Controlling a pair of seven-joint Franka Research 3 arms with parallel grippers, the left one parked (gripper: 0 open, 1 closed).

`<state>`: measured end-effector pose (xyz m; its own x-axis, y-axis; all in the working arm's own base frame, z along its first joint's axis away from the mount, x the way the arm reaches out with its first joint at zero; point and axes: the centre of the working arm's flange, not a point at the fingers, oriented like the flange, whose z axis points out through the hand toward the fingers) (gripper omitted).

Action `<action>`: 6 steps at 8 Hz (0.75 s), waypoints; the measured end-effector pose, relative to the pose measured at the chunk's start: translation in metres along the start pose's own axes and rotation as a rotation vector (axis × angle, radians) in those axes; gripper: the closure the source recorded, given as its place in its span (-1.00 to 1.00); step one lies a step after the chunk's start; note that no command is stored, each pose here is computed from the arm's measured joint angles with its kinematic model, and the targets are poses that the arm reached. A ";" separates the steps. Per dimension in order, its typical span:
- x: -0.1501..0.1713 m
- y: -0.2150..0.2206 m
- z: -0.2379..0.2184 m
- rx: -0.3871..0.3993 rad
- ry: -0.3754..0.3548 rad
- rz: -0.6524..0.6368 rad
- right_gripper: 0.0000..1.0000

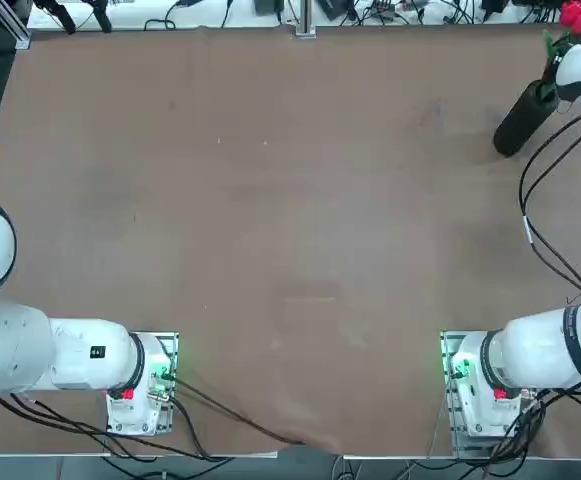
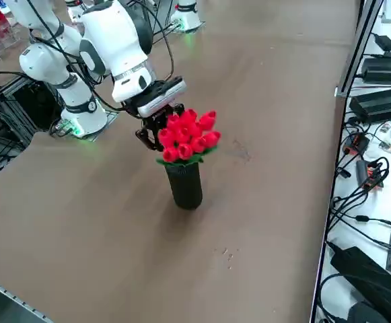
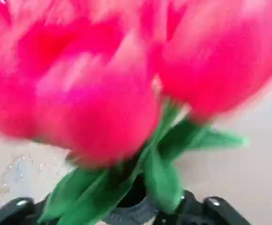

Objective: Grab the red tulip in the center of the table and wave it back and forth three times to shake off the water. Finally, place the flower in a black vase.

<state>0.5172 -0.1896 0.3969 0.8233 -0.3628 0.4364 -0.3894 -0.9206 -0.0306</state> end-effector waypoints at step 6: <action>0.024 -0.006 -0.093 0.047 -0.268 -0.009 -1.00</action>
<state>0.5005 -0.1796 0.4915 0.9090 -0.3744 0.1833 -0.3674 -0.9273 -0.0719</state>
